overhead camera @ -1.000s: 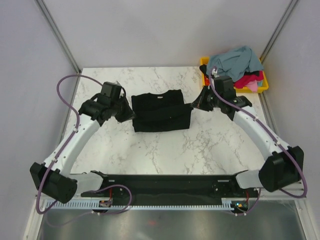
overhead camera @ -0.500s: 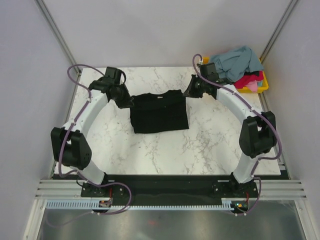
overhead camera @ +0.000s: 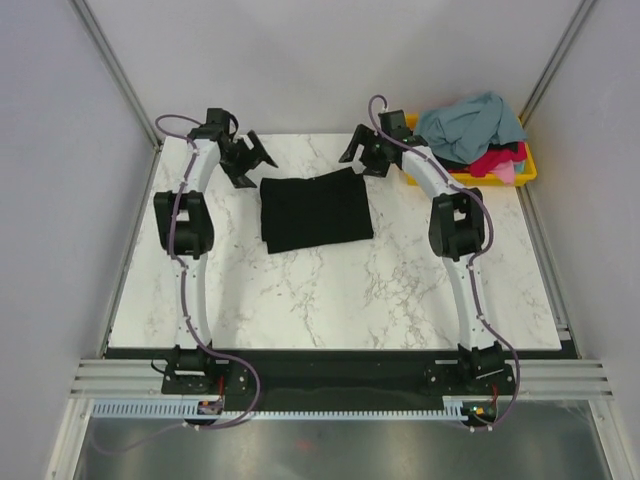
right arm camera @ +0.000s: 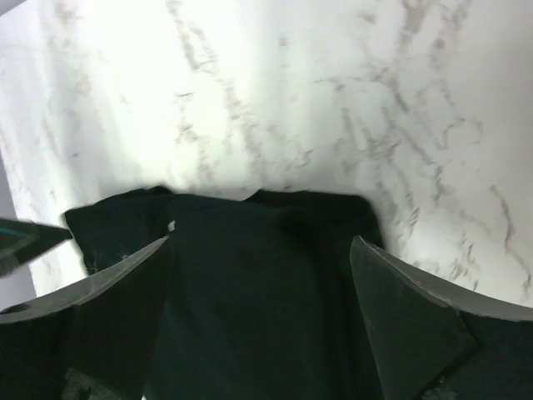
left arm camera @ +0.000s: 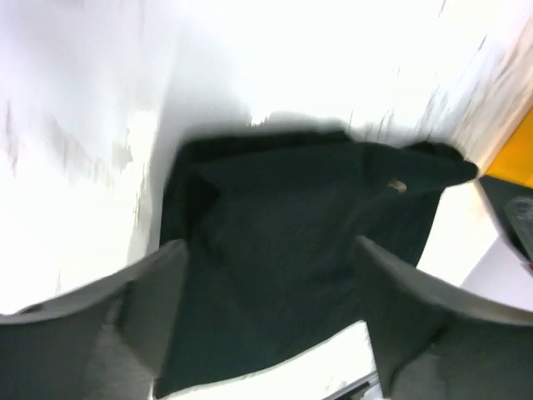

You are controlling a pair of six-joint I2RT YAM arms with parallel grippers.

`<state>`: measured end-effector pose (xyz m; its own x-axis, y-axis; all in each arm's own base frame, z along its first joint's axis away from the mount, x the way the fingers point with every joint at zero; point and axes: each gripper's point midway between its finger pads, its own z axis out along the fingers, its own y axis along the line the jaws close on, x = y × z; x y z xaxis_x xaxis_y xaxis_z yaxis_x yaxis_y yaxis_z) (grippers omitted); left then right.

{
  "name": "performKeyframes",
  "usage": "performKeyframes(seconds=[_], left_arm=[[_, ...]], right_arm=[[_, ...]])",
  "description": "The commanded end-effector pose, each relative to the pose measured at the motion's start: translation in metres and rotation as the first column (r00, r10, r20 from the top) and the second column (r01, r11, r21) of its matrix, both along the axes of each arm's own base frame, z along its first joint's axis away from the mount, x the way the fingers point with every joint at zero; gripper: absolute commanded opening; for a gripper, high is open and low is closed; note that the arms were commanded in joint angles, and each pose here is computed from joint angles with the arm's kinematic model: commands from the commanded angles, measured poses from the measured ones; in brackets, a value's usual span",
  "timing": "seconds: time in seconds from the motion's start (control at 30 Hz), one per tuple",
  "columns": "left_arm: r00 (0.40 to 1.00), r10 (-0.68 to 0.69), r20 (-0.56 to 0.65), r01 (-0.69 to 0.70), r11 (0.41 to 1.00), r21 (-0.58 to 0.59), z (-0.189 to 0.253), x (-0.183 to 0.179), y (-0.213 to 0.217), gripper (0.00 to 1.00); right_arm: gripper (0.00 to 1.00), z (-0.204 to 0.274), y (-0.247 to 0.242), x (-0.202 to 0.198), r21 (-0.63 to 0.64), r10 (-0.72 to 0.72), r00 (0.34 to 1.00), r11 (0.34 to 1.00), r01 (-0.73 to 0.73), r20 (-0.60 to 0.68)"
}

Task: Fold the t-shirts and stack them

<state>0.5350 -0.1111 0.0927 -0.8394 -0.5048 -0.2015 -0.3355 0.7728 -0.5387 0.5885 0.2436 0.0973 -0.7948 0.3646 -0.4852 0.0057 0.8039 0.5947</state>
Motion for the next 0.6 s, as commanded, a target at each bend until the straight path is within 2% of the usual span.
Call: performKeyframes(seconds=[0.0, 0.07, 0.1, 0.13, 0.2, 0.27, 0.3, 0.37, 0.4, 0.43, 0.57], left_arm=[[0.995, -0.082, 0.049, 0.088, 0.988, -0.130, 0.012, 0.025, -0.004, 0.98], [0.997, -0.061, 0.050, 0.066, 0.990, -0.121, 0.013, 0.029, 0.001, 1.00], [0.997, -0.055, 0.055, 0.060, 0.992, -0.107, 0.017, 0.028, 0.004, 1.00], [0.997, -0.059, 0.046, 0.063, 0.994, -0.093, 0.011, 0.024, 0.005, 1.00], [0.996, -0.054, 0.078, 0.058, 0.997, -0.049, 0.024, 0.021, 0.012, 1.00], [0.996, -0.058, 0.064, 0.056, 0.998, 0.018, 0.015, 0.012, 0.022, 0.98], [0.995, -0.063, 0.079, 0.060, 0.998, 0.034, 0.024, 0.009, 0.024, 0.97], [0.995, -0.084, 0.050, 0.081, 0.995, 0.062, 0.010, -0.007, 0.027, 0.92], [0.993, -0.090, 0.078, 0.085, 0.994, 0.074, 0.020, -0.011, 0.027, 0.90], [0.994, -0.100, 0.033, 0.097, 0.992, 0.081, 0.003, -0.025, 0.028, 0.90], [0.994, -0.096, 0.043, 0.092, 0.992, 0.089, -0.010, -0.039, 0.029, 0.90]], right_arm=[[0.97, 0.004, -0.001, 0.016, 0.058, -0.006, 1.000, 0.998, 0.006, 0.002], [0.97, 0.003, -0.004, 0.011, 0.050, -0.010, 1.000, 0.999, 0.011, -0.005], [0.97, 0.023, -0.006, 0.009, 0.052, -0.012, 0.999, 0.999, 0.011, 0.029], [0.96, 0.011, -0.010, 0.001, 0.038, -0.014, 1.000, 0.999, 0.013, 0.014], [0.96, 0.034, -0.018, -0.006, 0.008, -0.023, 0.998, 1.000, 0.023, 0.058], [0.96, 0.024, -0.029, -0.018, -0.051, -0.031, 0.998, 0.998, 0.034, 0.046], [0.96, 0.039, -0.034, -0.023, -0.058, -0.036, 0.997, 0.998, 0.040, 0.066], [0.96, 0.026, -0.040, -0.039, -0.093, -0.031, 0.999, 0.995, 0.035, 0.037], [0.96, 0.034, -0.042, -0.044, -0.094, -0.030, 0.998, 0.995, 0.035, 0.051], [0.97, 0.023, -0.043, -0.052, -0.095, -0.023, 0.999, 0.995, 0.026, 0.031], [0.95, 0.007, -0.031, -0.064, -0.071, 0.024, 1.000, 0.997, -0.024, 0.002]])
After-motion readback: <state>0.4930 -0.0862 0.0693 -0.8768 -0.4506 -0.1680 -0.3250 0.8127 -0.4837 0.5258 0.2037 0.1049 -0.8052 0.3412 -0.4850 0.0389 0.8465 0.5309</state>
